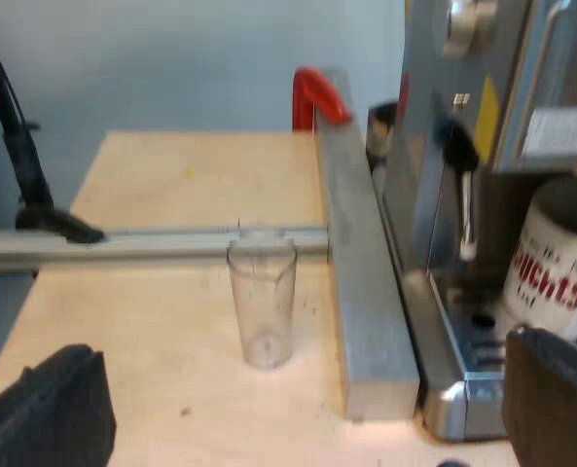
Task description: Place mug into machine
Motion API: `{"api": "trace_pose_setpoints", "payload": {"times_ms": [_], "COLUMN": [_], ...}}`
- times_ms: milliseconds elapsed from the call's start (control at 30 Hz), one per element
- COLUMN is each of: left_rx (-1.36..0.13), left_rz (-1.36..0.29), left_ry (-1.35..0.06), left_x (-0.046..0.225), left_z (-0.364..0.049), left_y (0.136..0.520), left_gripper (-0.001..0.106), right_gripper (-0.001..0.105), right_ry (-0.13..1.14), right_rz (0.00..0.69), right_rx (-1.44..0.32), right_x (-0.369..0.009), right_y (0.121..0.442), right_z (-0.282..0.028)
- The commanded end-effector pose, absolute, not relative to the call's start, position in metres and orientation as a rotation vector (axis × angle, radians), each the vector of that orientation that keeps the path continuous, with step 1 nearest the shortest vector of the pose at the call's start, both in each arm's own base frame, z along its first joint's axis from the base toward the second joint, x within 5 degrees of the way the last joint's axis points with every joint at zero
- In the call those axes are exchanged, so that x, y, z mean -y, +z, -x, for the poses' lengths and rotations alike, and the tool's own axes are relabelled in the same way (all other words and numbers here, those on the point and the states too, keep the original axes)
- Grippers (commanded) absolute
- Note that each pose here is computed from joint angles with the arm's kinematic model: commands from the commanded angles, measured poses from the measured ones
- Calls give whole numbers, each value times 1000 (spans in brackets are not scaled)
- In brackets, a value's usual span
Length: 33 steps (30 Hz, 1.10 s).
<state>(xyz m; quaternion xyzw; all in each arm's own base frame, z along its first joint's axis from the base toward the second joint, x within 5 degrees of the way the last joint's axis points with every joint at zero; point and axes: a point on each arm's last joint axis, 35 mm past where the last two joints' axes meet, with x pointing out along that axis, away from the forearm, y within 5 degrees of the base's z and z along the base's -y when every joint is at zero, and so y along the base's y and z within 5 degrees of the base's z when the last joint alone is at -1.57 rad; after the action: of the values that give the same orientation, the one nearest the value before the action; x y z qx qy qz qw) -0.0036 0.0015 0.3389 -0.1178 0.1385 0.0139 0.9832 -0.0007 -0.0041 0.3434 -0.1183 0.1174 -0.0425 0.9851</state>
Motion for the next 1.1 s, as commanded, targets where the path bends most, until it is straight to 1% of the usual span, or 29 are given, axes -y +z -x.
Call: {"api": "trace_pose_setpoints", "payload": {"times_ms": [33, 333, 667, 1100], "left_rx": [-301, -414, -418, -411], "left_rz": [235, 230, 252, 252], "left_ry": [49, 53, -37, -38], "left_x": [-2, 0, 3, 3], "left_z": [-10, -28, -32, -34], "left_y": [328, 293, 289, 288], "left_gripper": [82, 82, 82, 82], "right_gripper": [90, 90, 90, 90], "right_ry": [-61, -44, -45, -45], "right_rz": [288, 294, 292, 292], "right_rx": [-302, -421, -419, -419], "right_x": [4, 4, 4, 4], "right_y": [325, 292, 292, 292], "right_z": [-14, -29, -29, -29]}}
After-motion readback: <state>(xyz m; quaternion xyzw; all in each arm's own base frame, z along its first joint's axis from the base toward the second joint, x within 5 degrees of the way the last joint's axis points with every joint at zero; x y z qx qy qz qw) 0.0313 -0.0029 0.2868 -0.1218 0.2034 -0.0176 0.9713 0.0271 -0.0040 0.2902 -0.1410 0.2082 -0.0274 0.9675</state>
